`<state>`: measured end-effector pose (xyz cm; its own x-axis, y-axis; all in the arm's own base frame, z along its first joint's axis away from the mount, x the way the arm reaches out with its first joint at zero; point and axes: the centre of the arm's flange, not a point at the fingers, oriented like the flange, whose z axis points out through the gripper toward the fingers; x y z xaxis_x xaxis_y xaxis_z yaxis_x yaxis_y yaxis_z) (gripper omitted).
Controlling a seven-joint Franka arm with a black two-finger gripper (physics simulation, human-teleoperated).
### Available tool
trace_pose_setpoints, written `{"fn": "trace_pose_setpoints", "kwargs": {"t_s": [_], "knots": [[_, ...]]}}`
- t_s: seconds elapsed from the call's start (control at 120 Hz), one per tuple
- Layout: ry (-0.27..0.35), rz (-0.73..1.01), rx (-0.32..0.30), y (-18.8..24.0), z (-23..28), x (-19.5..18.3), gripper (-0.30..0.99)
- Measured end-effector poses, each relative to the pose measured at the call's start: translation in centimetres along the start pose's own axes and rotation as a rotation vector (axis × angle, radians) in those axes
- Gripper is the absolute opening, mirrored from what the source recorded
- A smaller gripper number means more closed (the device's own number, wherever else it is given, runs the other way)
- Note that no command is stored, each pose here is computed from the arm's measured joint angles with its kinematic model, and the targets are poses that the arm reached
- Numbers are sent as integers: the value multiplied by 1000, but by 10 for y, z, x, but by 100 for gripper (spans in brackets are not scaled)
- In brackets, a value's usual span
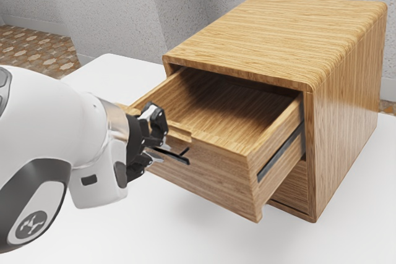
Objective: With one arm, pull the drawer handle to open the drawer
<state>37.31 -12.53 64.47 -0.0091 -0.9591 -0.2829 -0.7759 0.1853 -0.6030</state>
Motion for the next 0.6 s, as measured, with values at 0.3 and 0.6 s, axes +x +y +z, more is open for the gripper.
{"fn": "trace_pose_setpoints", "kwargs": {"t_s": [0.3, 0.6], "knots": [[4, -6, -17, 2, 0, 0, 11], [4, -6, -23, 3, 1, 0, 12]]}}
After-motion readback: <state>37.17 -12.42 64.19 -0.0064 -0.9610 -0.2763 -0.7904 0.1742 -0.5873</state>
